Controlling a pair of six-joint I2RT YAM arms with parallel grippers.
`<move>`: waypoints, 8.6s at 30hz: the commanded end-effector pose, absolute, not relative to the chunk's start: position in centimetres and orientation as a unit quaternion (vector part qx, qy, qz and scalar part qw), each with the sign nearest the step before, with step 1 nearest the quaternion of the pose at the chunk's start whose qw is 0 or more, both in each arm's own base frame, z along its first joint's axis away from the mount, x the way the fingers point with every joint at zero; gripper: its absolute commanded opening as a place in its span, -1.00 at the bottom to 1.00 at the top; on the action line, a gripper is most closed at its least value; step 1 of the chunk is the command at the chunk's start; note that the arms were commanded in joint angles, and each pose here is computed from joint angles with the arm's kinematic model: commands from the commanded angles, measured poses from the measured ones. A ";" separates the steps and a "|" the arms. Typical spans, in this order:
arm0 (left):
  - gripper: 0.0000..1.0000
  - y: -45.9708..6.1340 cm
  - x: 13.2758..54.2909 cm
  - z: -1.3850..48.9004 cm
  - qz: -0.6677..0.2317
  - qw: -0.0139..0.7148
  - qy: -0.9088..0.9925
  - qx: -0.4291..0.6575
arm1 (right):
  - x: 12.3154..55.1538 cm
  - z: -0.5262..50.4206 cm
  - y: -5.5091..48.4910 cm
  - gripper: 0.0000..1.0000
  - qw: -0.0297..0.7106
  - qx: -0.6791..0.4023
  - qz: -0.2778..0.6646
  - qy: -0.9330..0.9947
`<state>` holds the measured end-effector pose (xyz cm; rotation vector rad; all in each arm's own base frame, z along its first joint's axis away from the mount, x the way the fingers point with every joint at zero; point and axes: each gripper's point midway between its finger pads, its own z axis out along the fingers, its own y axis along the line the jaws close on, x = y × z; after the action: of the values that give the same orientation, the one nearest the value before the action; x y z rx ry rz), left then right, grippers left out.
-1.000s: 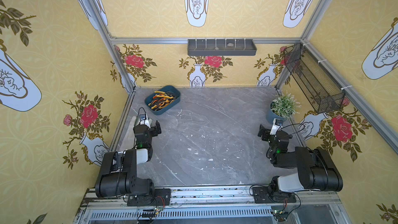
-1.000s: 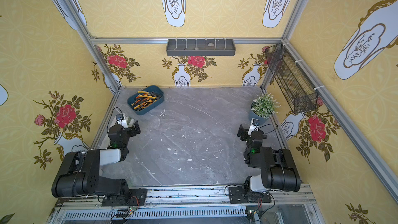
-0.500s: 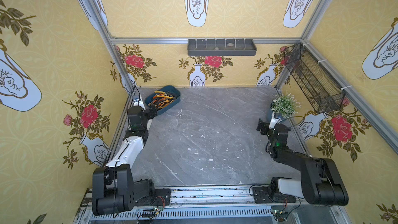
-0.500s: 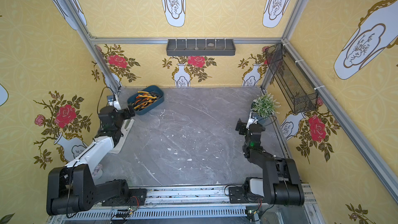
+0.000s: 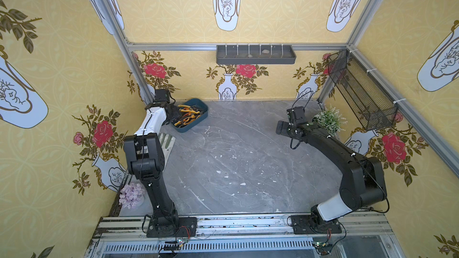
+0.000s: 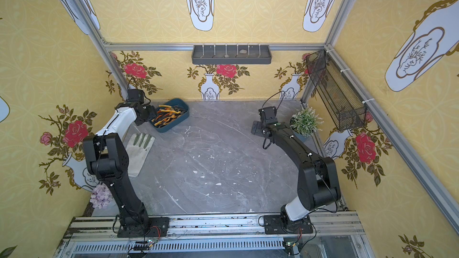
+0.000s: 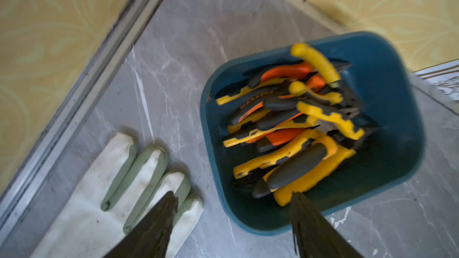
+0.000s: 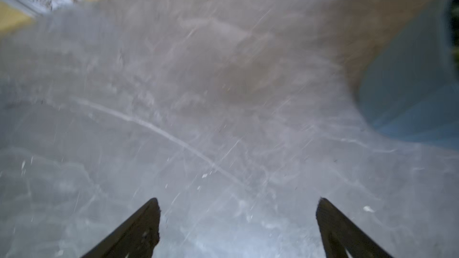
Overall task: Take the pliers out of the storage box
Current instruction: Move the storage box to the center of the board, then pick up the pliers from the storage box.
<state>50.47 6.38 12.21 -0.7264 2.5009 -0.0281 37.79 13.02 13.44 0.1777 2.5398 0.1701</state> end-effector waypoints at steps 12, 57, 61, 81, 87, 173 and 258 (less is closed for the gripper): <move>-0.06 6.9 50.6 6.2 -0.057 0.199 0.907 -0.366 | 33.6 10.5 15.7 0.95 0.223 0.069 0.122 0.965; -0.14 -14.3 28.4 3.3 -0.092 0.125 0.957 -0.244 | 29.6 12.7 15.5 0.95 0.226 0.079 0.164 0.957; -0.11 -16.6 26.3 6.2 -0.117 0.159 0.954 -0.224 | 28.8 12.4 15.1 0.95 0.223 0.079 0.161 0.958; -0.26 -6.5 33.7 12.8 -0.026 0.233 0.971 -0.055 | 28.9 9.5 15.4 0.91 0.216 0.110 0.166 0.956; -0.27 -7.8 35.1 10.5 -0.046 0.205 0.976 -0.050 | 28.7 8.4 15.7 0.92 0.204 0.113 0.171 0.957; -0.06 -8.1 35.7 14.5 0.130 0.154 0.966 0.161 | 26.7 2.7 27.2 0.95 0.193 0.015 0.258 0.947; -1.00 -10.1 27.8 17.2 0.133 0.314 0.936 0.086 | 26.2 1.9 29.2 0.95 0.175 -0.030 0.192 0.965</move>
<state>26.96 -9.78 16.19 0.3227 2.5484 0.4083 27.50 30.75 3.61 -0.0866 2.6418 0.6643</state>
